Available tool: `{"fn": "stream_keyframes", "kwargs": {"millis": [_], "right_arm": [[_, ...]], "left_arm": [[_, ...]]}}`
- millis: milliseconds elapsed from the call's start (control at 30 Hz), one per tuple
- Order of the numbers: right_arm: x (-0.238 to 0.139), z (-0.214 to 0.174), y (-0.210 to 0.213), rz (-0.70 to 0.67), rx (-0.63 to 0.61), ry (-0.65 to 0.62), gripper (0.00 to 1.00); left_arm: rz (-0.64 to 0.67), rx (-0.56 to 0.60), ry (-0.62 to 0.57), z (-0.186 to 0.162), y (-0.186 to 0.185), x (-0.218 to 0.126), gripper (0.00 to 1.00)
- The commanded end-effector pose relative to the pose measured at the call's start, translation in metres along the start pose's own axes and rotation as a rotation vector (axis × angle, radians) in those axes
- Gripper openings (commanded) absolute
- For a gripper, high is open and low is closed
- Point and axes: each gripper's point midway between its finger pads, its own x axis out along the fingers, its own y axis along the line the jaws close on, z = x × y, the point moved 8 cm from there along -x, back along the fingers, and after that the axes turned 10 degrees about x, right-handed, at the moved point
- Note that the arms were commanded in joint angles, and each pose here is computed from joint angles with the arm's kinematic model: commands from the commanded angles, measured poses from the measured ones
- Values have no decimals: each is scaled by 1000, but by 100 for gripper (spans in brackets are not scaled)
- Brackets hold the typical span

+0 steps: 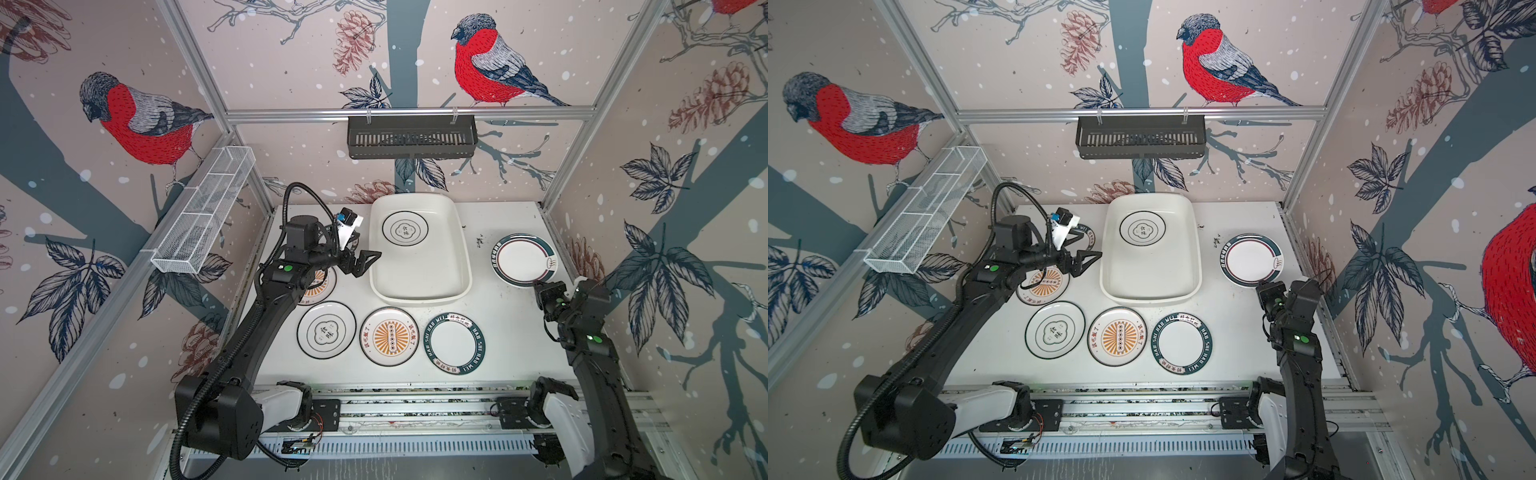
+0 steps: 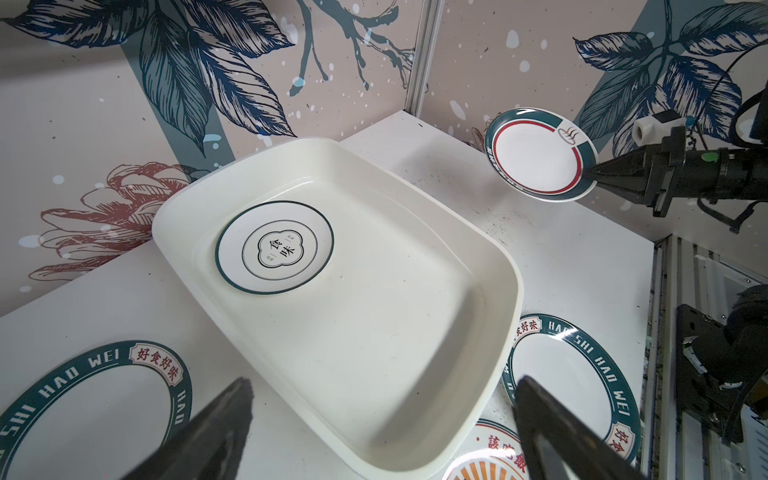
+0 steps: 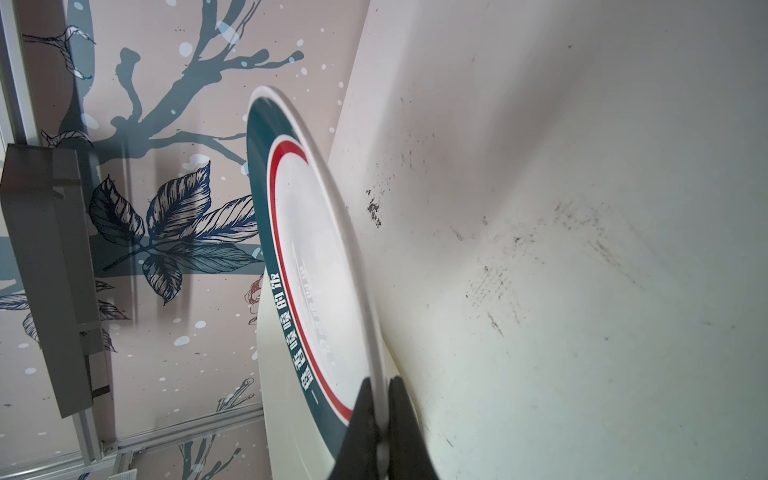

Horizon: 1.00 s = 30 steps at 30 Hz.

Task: Place the plates into the plastic bin on the countertop
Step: 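Carry the upright plate with the right gripper over the cream bin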

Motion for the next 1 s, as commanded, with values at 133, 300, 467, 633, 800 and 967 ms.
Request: {"fn": "stream_keyframes", "kwargs": {"millis": [133, 300, 467, 633, 800, 967], "right_arm": [[7, -8, 47, 85, -126, 36, 1], [20, -27, 78, 119, -197, 93, 1], [36, -53, 104, 142, -262, 157, 1], [54, -80, 122, 163, -303, 213, 1], [77, -108, 130, 178, -336, 274, 1], [102, -133, 137, 179, -371, 327, 1]], "left_arm": [[5, 16, 29, -2, -5, -6, 97], [20, 16, 48, -3, -8, -12, 97], [32, 11, 50, -2, -11, -16, 97], [49, 18, 64, -1, -12, -20, 97], [59, 18, 75, -2, -14, -23, 97], [78, 27, 80, -3, -15, -26, 97]]}}
